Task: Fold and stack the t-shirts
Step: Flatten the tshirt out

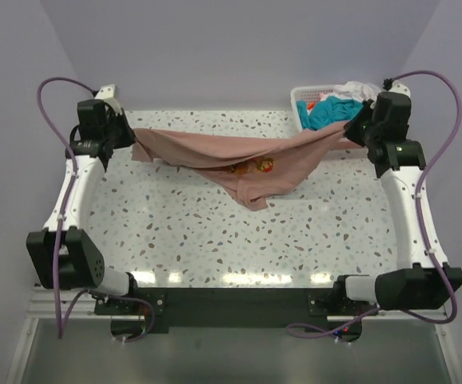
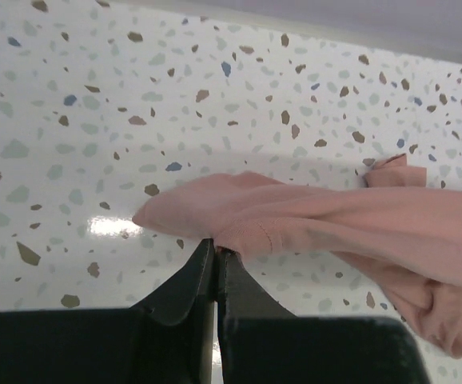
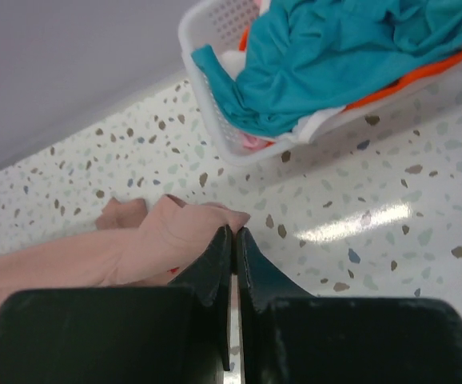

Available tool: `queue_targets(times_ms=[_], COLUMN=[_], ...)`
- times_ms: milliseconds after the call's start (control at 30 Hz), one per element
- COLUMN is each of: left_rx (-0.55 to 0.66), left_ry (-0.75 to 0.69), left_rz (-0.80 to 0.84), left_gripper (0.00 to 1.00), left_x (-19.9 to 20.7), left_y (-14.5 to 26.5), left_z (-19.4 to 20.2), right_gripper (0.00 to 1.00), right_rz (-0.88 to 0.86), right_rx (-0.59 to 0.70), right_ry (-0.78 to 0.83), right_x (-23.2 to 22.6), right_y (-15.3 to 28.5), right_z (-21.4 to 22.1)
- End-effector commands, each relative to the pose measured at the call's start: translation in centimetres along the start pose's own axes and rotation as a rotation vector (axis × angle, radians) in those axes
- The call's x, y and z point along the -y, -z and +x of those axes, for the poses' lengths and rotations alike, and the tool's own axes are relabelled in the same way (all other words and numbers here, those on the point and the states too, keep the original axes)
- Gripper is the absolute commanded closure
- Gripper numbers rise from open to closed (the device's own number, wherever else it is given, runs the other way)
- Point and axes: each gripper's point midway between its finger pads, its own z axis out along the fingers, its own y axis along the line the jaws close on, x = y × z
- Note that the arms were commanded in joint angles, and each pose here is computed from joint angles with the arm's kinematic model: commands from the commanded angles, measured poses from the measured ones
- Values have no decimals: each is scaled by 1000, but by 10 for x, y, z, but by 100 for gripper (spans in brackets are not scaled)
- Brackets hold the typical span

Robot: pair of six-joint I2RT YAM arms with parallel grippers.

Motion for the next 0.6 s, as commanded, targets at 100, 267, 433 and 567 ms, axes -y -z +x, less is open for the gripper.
queue_targets(times_ms=[100, 267, 433, 567], left_rx=[308, 334, 110, -36], left_ry=[36, 24, 12, 8], left_rz=[-92, -112, -63, -52], left_gripper=[100, 100, 100, 96], left_x=[-2, -4, -10, -20], left_y=[104, 120, 46, -11], left_z=[-46, -48, -2, 24], right_gripper=[100, 100, 100, 100], right_rz=[-59, -45, -17, -7], right_rx=[372, 435, 326, 233], right_ry=[5, 11, -16, -7], right_x=[-8, -4, -1, -1], right_y=[76, 95, 55, 12], right_z=[-79, -91, -67, -46])
